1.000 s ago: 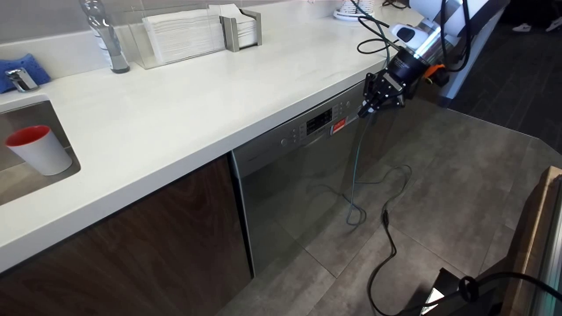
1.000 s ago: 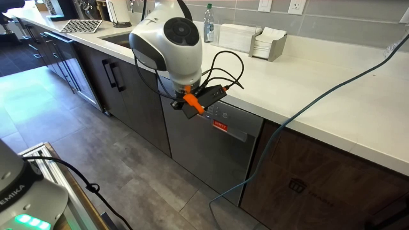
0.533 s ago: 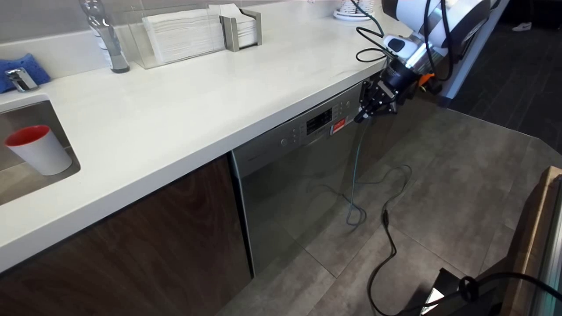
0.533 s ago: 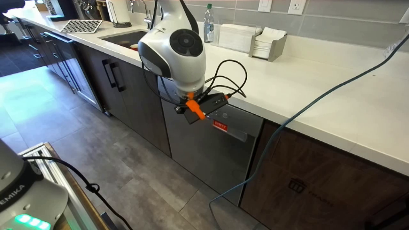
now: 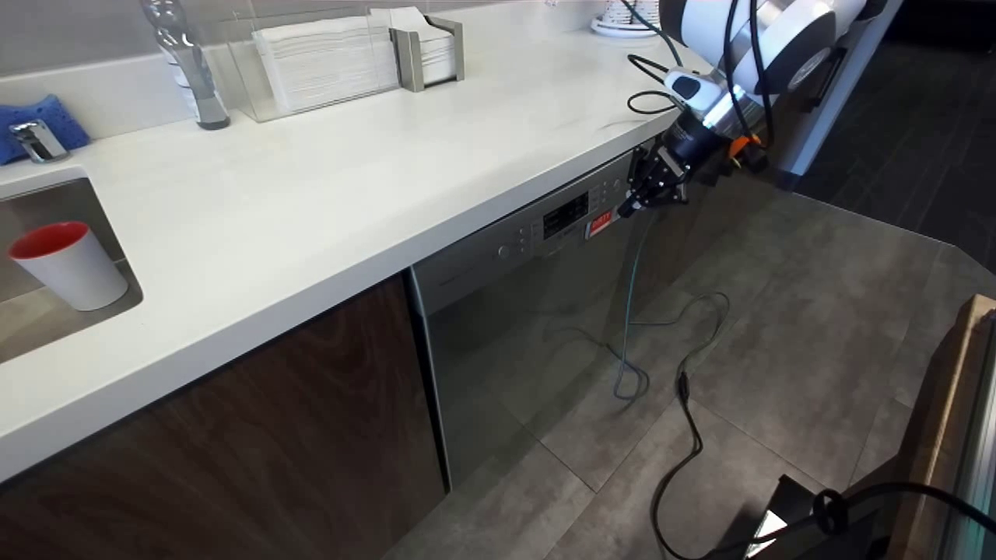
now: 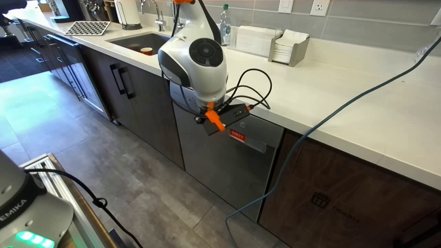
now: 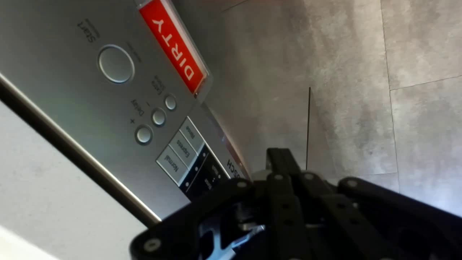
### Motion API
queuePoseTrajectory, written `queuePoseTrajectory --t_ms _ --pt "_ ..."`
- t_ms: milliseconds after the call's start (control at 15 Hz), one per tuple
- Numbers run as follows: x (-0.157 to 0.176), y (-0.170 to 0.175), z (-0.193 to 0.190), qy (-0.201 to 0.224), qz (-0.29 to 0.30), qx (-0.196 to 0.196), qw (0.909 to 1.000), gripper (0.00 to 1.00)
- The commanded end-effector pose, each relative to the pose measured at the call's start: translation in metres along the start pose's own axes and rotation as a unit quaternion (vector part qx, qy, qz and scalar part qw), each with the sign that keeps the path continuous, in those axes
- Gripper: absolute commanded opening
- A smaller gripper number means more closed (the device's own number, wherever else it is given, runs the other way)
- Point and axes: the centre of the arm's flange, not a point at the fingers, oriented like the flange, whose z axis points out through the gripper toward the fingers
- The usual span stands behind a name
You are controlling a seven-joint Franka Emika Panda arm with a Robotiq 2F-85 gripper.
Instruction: Press a button on the right side of the dishwasher
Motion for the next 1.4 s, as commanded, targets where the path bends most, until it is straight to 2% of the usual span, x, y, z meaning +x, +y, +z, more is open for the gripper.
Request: queuePoseTrajectory --t_ms 0,800,1333 --pt "-0.013 -0.005 0.026 -0.008 -0.006 -0.028 0.9996 0.0" --pt "-0.019 0.006 0.045 -0.022 -0.002 -0.043 0.9988 0.0" --pt "-0.02 0.007 0.054 -0.027 0.022 -0.056 0.9978 0.0"
